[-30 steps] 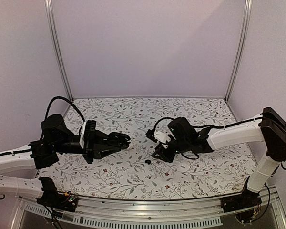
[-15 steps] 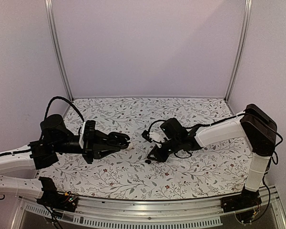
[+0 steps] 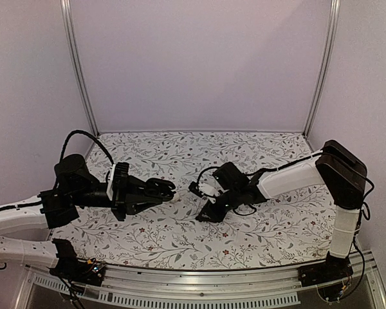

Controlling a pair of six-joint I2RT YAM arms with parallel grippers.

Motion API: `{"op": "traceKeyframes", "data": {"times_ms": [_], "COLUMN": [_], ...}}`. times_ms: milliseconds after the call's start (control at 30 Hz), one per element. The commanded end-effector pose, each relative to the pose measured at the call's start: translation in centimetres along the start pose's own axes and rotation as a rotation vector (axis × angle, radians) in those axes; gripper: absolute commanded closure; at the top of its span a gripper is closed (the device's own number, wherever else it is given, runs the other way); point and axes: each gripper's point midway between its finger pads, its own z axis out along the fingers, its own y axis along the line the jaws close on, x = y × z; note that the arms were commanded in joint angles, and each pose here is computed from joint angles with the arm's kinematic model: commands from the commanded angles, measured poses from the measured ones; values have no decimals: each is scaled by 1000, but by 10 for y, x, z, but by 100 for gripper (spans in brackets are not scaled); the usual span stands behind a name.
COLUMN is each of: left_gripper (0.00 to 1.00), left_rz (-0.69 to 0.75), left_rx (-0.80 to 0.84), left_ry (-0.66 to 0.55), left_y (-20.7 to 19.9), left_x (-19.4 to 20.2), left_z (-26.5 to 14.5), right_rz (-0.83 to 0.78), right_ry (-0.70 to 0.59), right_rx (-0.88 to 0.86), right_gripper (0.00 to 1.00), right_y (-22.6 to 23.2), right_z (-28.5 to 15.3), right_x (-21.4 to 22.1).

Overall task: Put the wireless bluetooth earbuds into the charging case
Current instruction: Pick up the right earbud from the center of the board.

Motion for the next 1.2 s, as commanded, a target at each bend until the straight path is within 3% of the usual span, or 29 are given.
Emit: {"op": "traceKeyframes", "data": {"times_ms": [0,433,933,1033,1167], "left_gripper": [100,100,100,100,100], "left_rz": [13,12,9,10,15], "left_rx": [-22,-22,-20,-20,-2], "left_ry": [2,4,5,8,8], "left_y": [5,5,5,5,2], "left_x": [2,3,4,5,6], "left_z": [-3,-2,-2,-1,0], "right_rz": [-23,-72,63,113,39], "right_ry": [54,37,18,-60,-284], "right_rx": [-31,-77,44,57,93], "right_gripper": [70,100,100,100,100], "right_y": [10,30,14,13,23], "right_z": [9,0,-30,-52,-115], "right_x": [11,0,13,-7,-62]}}
